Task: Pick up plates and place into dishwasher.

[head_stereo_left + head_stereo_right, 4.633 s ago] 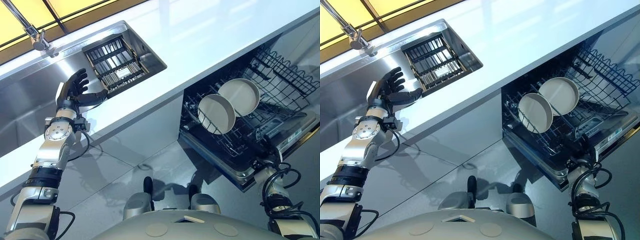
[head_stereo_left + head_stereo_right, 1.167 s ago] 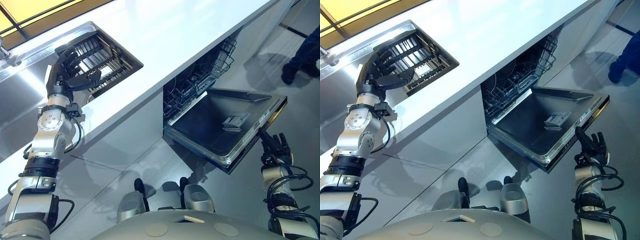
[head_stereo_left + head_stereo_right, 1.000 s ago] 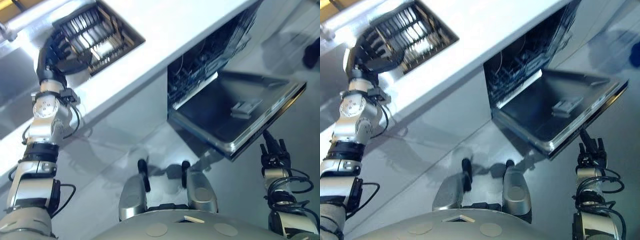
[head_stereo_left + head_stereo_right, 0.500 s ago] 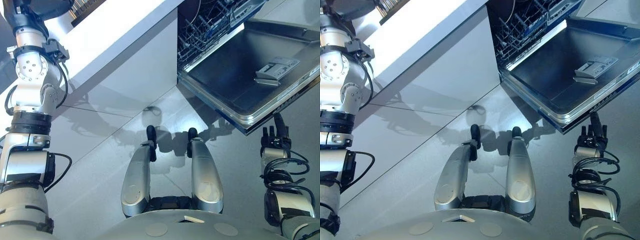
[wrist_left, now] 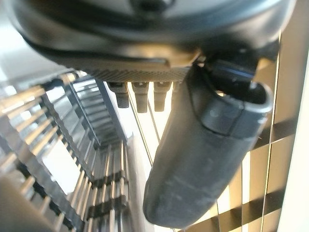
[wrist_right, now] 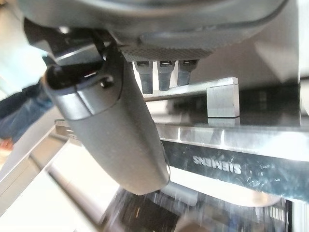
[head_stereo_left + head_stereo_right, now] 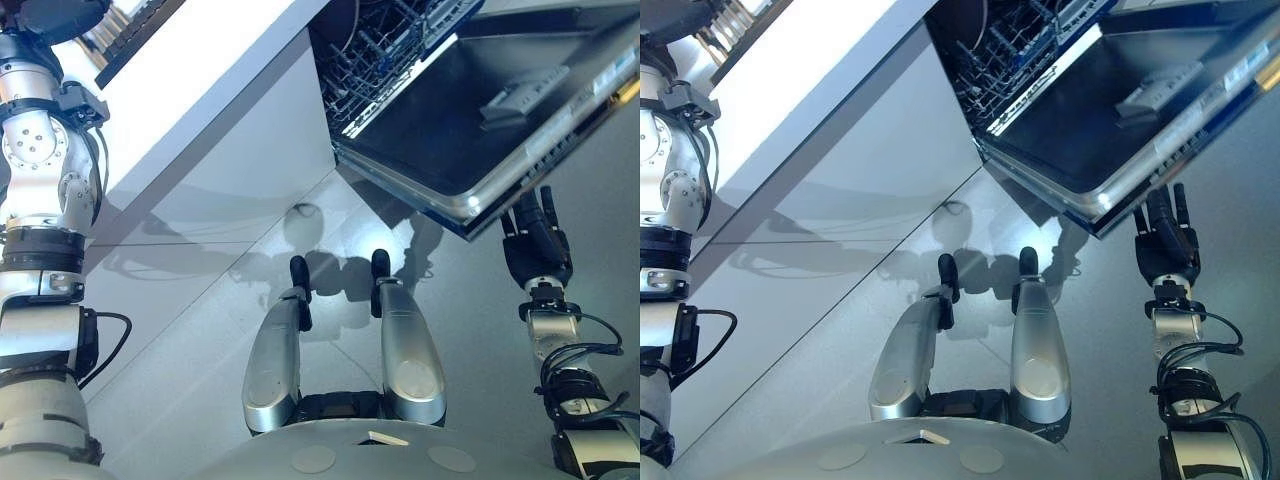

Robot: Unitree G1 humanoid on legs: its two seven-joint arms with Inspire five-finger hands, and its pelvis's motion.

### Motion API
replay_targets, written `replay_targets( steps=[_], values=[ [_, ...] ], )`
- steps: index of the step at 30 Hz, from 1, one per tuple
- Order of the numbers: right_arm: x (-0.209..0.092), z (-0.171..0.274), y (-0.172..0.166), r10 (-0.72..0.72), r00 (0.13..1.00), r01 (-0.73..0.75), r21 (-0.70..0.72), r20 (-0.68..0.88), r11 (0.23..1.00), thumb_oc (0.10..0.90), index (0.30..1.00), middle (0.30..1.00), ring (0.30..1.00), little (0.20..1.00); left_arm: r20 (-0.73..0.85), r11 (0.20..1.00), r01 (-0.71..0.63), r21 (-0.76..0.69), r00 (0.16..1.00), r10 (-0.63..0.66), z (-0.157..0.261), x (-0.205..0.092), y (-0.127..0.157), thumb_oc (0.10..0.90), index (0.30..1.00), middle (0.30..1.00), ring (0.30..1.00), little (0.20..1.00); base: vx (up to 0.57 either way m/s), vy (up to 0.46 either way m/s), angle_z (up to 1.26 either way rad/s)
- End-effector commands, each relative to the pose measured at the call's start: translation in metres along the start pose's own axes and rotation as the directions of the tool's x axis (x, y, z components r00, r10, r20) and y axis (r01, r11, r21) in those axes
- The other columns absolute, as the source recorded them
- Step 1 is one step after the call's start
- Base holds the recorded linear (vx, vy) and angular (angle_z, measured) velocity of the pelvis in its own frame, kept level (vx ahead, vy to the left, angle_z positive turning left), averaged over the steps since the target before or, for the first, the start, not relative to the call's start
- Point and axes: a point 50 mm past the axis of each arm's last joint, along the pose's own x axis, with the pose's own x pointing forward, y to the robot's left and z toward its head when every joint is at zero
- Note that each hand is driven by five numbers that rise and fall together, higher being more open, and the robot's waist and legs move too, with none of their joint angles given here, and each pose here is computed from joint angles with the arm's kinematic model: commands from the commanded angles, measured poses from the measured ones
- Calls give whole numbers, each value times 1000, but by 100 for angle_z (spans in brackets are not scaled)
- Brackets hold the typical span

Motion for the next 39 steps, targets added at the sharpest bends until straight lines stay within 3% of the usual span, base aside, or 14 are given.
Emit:
replay_targets(
  steps=[1, 5, 8, 14, 18, 22, 25, 26, 29, 32, 35, 39],
  values=[
    [31, -83, 261, 961, 174, -928, 290, -216, 233, 800, 900, 900, 900, 900, 80, 999, 28, -38, 996, -25, 10, 1, -12, 800, 900, 900, 900, 900, 33, 60, -23],
    [22, -84, 284, 970, 96, -945, 285, -222, 159, 800, 900, 900, 900, 900, 69, 999, 29, -39, 997, -26, 8, 3, -8, 800, 900, 900, 900, 900, 44, 60, -12],
    [22, -82, 294, 968, 133, -951, 249, -212, 185, 800, 900, 900, 900, 900, 59, 999, 33, -40, 998, -30, 5, 4, -7, 800, 900, 900, 900, 900, 59, 50, 18],
    [48, -69, 277, 874, 471, -862, 149, -120, 485, 800, 900, 900, 900, 900, 36, 999, 38, -24, 999, -37, 0, 3, -1, 800, 900, 900, 900, 900, 45, 51, 49],
    [58, -62, 243, 744, 667, -736, 112, -44, 667, 800, 900, 900, 900, 900, 19, 999, 32, -19, 999, -31, -10, -9, 2, 800, 900, 900, 900, 900, 20, 57, 13],
    [60, -54, 200, 623, 783, -622, 37, 1, 782, 800, 900, 900, 900, 900, -12, 1000, 25, -12, 1000, -25, -21, -27, 6, 800, 900, 900, 900, 900, 22, 49, -4],
    [56, -41, 175, 553, 832, -543, -144, 39, 827, 800, 900, 900, 900, 900, -37, 1000, 23, -9, 999, -23, -27, -37, 12, 800, 900, 900, 900, 900, 7, 12, -2],
    [54, -31, 165, 511, 856, -463, -321, 82, 826, 800, 900, 900, 900, 900, -50, 1000, 23, -8, 998, -24, -31, -42, 15, 800, 900, 900, 900, 900, 0, 0, 0],
    [41, -8, 141, 427, 881, -221, -618, 206, 754, 800, 900, 900, 900, 900, -79, 1000, 17, -11, 997, -18, -40, -58, 23, 800, 900, 900, 900, 900, -8, 22, -14],
    [22, 14, 104, 288, 875, 111, -740, 389, 664, 800, 900, 900, 900, 900, -127, 1000, 11, -17, 992, -13, -54, -80, 26, 800, 900, 900, 900, 900, 2, 7, -12],
    [7, 15, 66, 118, 888, 287, -734, 445, 616, 800, 900, 900, 900, 900, -181, 999, 12, -30, 983, -17, -64, -95, 23, 800, 900, 900, 900, 900, -4, -16, -8],
    [-18, -2, 1, -172, 899, 437, -796, 403, 420, 800, 900, 900, 900, 900, -258, 999, 11, -50, 966, -24, -76, -106, 15, 800, 900, 900, 900, 900, -12, -46, -7]
  ],
)
